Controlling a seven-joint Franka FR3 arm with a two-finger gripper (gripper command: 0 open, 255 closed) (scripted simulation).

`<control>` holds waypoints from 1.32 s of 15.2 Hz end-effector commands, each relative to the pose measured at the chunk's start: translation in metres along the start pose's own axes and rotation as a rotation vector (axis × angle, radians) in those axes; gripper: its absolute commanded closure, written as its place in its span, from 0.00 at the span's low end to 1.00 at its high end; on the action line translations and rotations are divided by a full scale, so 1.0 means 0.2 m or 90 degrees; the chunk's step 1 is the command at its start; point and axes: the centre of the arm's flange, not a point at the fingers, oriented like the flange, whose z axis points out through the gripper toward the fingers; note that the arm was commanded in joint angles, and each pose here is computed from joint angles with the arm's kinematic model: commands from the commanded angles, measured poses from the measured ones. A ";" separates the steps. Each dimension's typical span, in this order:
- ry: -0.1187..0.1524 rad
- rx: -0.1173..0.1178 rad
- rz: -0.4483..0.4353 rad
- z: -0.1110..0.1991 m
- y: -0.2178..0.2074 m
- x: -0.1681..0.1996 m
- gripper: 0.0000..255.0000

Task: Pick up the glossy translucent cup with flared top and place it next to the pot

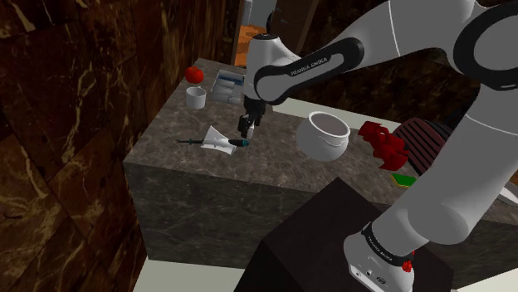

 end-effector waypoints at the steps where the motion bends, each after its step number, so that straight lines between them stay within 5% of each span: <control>1: -0.003 -0.007 -0.012 0.12 -0.02 0.09 0.00; 7: -0.014 -0.027 -0.045 0.42 -0.07 0.34 0.00; 20: -0.014 -0.027 -0.045 0.62 -0.06 0.34 0.00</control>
